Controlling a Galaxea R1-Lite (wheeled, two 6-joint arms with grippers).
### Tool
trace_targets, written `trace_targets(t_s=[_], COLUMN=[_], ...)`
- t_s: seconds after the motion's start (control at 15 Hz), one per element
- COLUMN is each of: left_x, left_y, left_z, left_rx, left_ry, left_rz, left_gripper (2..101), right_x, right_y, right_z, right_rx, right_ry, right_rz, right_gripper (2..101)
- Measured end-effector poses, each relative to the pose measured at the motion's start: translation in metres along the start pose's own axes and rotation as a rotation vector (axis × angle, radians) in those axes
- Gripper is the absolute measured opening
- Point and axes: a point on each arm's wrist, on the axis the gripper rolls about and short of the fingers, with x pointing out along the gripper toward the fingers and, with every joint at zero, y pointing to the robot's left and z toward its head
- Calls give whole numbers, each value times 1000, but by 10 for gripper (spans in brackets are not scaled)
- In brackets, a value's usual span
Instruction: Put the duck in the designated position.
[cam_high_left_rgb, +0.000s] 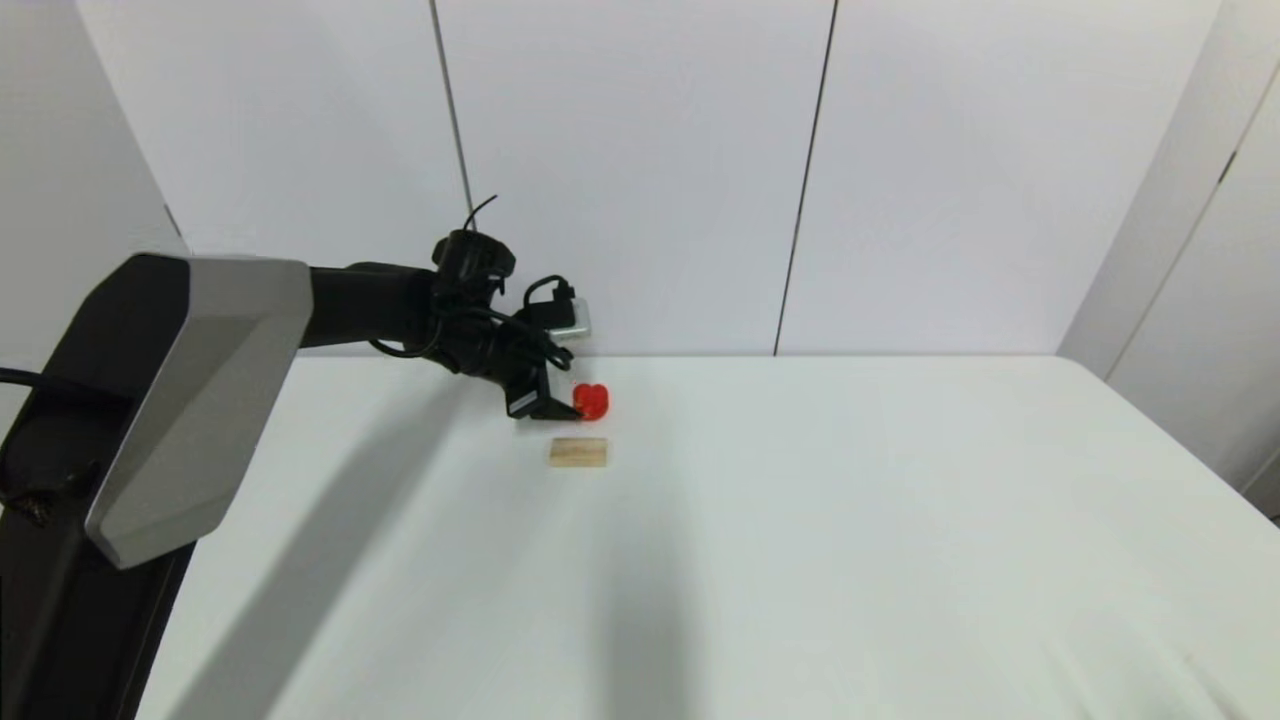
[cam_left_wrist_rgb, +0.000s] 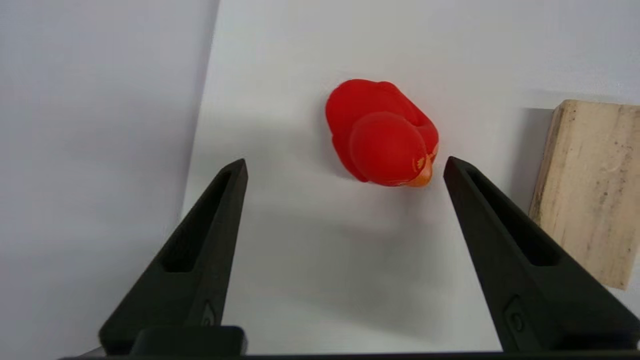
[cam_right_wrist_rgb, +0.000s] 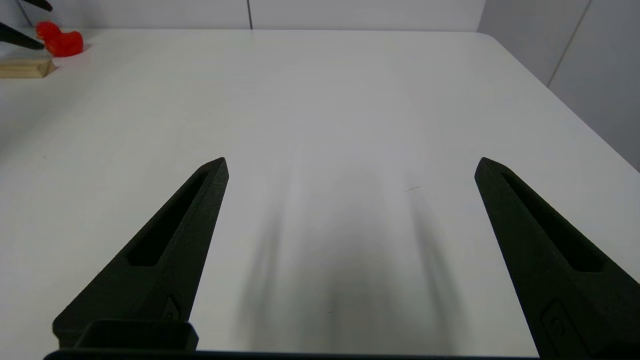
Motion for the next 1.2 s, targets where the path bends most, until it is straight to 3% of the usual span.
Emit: trace_targets(t_s=[0.73,1.2], left_x=[-123,-251], left_y=[-2,-36], left_z=[64,101], left_rx=[-59,-278], left_ry=[-69,-67], left_rz=[178,494], left_gripper=[935,961], right_x=[0,0], right_y=[0,0], right_z=[0,0], right_rx=[0,0], right_ry=[0,0], right_rz=[0,0], right_gripper=[977,977])
